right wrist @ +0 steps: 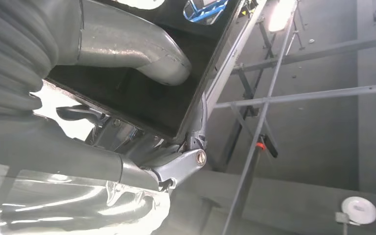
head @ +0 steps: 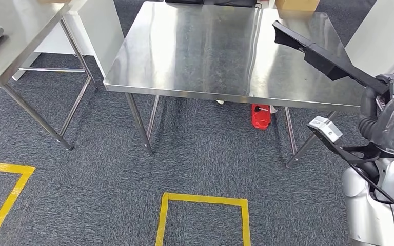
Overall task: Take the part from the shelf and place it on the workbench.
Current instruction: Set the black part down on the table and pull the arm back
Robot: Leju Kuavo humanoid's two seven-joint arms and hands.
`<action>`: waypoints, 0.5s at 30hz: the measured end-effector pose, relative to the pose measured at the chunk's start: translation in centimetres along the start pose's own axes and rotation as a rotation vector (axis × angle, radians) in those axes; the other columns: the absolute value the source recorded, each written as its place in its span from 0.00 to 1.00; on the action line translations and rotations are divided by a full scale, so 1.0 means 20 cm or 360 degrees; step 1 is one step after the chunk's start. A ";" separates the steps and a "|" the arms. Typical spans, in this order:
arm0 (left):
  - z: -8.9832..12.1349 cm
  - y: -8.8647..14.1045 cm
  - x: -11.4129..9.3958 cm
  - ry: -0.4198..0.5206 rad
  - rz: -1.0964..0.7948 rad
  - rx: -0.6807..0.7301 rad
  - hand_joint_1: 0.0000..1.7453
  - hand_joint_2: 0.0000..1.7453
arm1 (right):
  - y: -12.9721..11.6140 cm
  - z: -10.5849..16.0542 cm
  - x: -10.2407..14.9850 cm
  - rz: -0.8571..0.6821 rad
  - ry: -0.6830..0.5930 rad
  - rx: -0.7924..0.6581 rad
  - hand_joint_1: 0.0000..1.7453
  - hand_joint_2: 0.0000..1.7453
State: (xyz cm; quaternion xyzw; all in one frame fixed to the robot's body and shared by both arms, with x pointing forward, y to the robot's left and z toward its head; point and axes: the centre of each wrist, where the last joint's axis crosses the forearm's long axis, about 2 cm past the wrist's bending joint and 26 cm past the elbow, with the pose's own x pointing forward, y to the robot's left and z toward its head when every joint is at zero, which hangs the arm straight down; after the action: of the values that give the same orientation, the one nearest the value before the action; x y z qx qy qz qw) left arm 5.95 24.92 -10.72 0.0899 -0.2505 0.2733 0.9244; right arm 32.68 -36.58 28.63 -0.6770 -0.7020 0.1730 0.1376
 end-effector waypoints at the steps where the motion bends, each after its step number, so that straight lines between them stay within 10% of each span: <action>1: 0.00 0.00 0.00 0.0001 0.0000 -0.0002 0.00 1.00 | 0.00 0.00 0.00 0.0001 -0.0002 0.0000 1.00 1.00; 15: -0.01 0.00 0.01 0.0013 -0.0023 -0.0015 0.00 1.00 | 0.00 0.03 -0.06 -0.0008 -0.0008 0.0041 1.00 1.00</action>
State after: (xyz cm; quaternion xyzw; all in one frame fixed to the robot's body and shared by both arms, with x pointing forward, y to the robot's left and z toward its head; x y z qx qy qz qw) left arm 6.17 25.09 -10.71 0.0861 -0.2475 0.2658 0.9277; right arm 32.49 -37.89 28.07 -0.6728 -0.7019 0.1834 0.1449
